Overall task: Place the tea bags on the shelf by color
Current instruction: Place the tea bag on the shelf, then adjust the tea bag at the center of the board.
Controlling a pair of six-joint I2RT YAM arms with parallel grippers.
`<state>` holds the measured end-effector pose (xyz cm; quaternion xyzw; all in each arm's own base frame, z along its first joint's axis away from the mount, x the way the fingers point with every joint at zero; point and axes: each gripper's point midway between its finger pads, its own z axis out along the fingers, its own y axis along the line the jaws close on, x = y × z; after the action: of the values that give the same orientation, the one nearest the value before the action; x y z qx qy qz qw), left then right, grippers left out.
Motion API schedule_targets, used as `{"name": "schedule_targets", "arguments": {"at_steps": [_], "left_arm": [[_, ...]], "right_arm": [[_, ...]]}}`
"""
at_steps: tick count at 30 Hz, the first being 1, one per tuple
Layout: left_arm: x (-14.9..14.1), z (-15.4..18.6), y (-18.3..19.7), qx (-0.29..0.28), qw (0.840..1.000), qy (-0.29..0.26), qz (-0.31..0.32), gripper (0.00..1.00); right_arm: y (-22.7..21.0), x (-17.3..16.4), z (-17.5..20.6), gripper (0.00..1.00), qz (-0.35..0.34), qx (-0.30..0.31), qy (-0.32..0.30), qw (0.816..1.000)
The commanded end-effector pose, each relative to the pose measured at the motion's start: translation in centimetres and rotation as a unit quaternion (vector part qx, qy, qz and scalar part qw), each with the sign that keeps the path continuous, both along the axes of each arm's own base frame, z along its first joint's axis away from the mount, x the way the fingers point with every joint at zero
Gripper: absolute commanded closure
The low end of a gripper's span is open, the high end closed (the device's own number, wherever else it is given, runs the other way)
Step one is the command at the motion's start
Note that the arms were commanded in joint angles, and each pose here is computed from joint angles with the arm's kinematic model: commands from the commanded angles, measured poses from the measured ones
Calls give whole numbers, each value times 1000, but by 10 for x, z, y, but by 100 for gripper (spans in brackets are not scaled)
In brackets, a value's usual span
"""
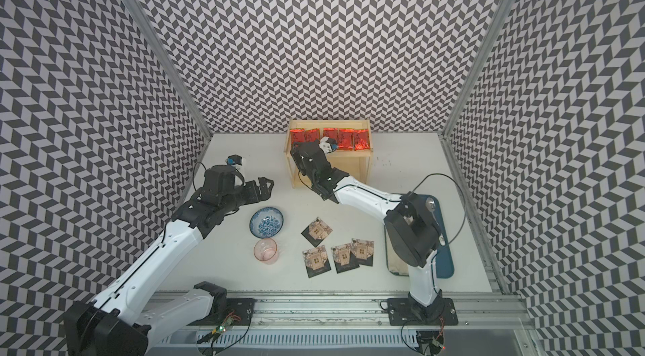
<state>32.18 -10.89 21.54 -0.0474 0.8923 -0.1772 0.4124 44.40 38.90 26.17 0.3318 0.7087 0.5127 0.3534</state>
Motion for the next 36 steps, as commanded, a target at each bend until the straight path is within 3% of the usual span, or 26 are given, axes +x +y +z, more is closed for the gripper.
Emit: {"name": "schedule_targets", "arguments": {"at_steps": [1, 6, 8, 11, 17, 21, 26, 36], "left_arm": [[-2, 1, 1, -1, 1000, -2, 0, 1], [-10, 11, -11, -28, 999, -10, -34, 6], [-18, 13, -25, -58, 996, -8, -65, 14], [-35, 8, -58, -82, 990, -1, -112, 17], [-48, -32, -100, -58, 984, 57, -158, 17], [-56, -58, -126, -46, 975, 98, -193, 18], [-58, -91, -140, -46, 967, 143, -205, 18], [-60, -141, -146, -12, 958, 197, -205, 17]], "right_arm": [[-10, -28, 48, 63, 25, -32, -68, 997], [-38, -79, 72, 63, 64, -120, -135, 982], [-52, -103, 73, 63, 85, -164, -163, 969], [-75, -140, 51, 63, 127, -222, -181, 950], [-114, -196, -35, 63, 208, -303, -197, 909], [-124, -208, -81, 64, 231, -333, -187, 895], [-104, -216, -122, 64, 293, -339, -189, 874], [-89, -216, -178, 71, 328, -332, -154, 871]]}}
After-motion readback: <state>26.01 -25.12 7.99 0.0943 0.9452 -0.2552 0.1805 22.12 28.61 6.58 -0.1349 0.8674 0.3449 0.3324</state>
